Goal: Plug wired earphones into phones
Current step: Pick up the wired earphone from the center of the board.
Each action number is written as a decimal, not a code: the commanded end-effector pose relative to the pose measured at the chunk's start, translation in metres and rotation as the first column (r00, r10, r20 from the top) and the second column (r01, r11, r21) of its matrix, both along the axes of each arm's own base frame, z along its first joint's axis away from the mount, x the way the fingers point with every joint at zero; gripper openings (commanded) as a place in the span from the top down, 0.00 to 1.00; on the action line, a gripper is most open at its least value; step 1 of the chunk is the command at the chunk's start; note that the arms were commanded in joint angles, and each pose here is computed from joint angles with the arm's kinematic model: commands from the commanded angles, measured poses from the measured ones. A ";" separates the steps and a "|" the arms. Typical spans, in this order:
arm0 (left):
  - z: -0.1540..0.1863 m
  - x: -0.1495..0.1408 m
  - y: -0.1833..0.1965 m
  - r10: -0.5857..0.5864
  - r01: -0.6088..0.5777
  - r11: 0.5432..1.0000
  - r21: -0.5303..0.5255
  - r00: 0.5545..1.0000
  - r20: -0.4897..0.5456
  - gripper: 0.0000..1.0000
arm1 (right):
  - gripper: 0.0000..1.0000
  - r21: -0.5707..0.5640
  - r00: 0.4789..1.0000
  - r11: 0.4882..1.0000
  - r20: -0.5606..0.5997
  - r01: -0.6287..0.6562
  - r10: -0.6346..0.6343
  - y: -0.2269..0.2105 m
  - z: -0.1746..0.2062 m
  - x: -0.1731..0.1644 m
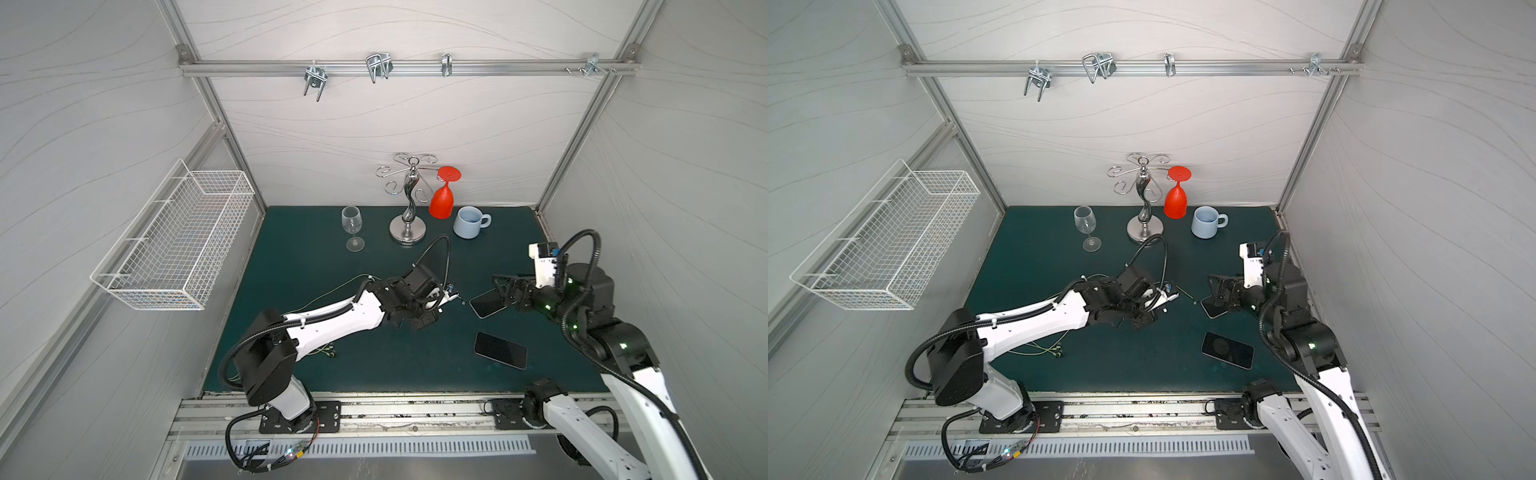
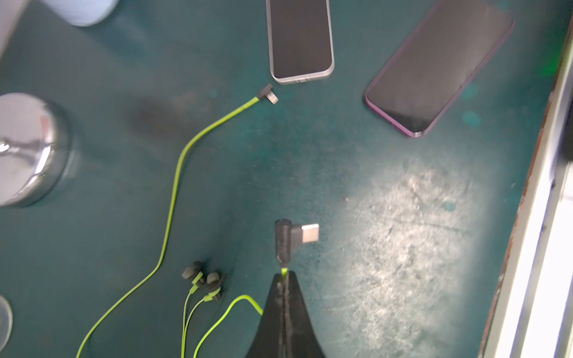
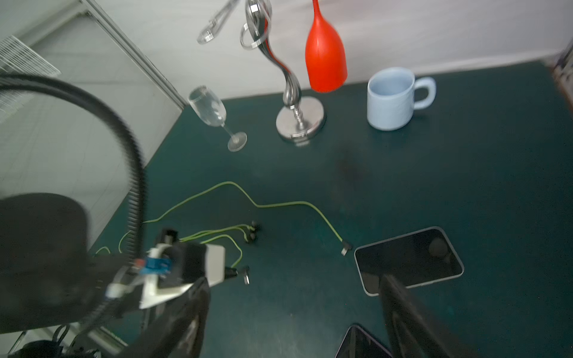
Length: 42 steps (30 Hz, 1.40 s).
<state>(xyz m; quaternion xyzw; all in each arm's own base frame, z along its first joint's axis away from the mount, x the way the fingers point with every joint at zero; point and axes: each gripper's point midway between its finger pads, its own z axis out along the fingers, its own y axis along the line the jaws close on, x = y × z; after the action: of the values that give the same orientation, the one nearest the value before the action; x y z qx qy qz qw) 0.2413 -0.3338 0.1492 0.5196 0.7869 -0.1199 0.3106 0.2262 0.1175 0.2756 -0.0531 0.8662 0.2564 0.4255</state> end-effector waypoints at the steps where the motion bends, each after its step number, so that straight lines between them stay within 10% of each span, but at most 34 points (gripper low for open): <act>1: 0.042 0.016 -0.006 0.132 -0.123 0.978 -0.168 0.990 0.042 1.00 | 0.20 0.175 0.996 0.983 -0.054 -0.053 0.064 0.027 -0.002 0.003; 12: 0.084 0.020 -0.011 0.215 -0.191 0.918 -0.348 0.976 0.032 1.00 | 0.35 0.313 0.923 0.890 -0.088 -0.331 0.374 0.104 -0.008 -0.010; 42: 0.105 -0.010 -0.023 0.036 -0.005 0.886 -0.463 0.998 0.057 1.00 | 1.00 0.292 0.870 0.838 -0.037 -0.460 0.491 0.123 -0.018 -0.011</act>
<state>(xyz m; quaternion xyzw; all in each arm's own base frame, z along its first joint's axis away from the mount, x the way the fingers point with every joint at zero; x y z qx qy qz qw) 0.2402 -0.3515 0.2323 0.4059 0.7647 -0.2575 0.4291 0.2209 0.2378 0.2492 -0.1592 0.8215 0.4692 0.2822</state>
